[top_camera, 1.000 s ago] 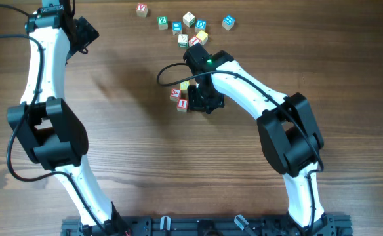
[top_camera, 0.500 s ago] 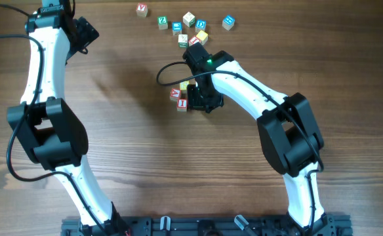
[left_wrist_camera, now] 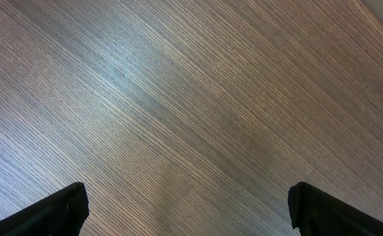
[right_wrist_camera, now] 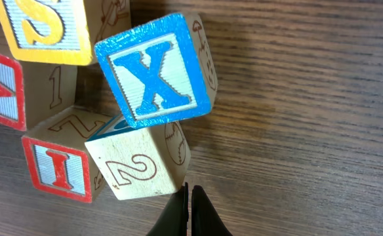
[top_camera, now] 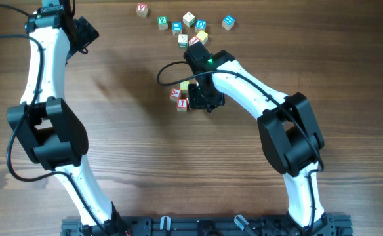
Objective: Form a circle
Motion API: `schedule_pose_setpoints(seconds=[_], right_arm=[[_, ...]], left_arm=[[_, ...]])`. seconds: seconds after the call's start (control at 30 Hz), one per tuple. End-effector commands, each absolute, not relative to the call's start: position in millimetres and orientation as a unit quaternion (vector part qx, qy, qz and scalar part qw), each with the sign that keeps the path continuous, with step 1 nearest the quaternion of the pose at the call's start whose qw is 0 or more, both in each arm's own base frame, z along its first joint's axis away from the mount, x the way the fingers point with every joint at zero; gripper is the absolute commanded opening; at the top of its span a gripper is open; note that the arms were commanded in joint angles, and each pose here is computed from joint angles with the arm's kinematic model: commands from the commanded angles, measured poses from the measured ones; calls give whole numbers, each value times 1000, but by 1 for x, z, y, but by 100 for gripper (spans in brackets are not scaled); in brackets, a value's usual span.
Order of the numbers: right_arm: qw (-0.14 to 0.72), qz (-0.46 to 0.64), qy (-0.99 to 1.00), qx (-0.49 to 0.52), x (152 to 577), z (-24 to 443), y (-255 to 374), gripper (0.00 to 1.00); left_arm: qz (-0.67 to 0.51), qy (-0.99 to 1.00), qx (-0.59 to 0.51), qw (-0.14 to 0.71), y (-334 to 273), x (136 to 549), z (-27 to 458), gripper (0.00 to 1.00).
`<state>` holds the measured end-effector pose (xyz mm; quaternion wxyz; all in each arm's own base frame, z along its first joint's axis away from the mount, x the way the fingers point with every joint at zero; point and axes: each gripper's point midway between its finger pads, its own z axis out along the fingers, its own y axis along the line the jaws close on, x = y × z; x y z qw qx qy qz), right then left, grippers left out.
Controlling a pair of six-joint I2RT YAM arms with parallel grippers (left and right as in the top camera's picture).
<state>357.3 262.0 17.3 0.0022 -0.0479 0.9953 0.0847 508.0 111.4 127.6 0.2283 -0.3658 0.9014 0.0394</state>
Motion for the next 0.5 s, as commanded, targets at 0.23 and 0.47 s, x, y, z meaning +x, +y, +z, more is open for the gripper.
schedule_pose_setpoints(seconds=[0.23,0.47], right_arm=[[-13,63,997,-49,353,9,249,5],[7,74,997,-26,374,53,236,5]], left_arm=[[45,899,-366,236,115,510,133,100],[45,899,-366,236,115,510,133,100]])
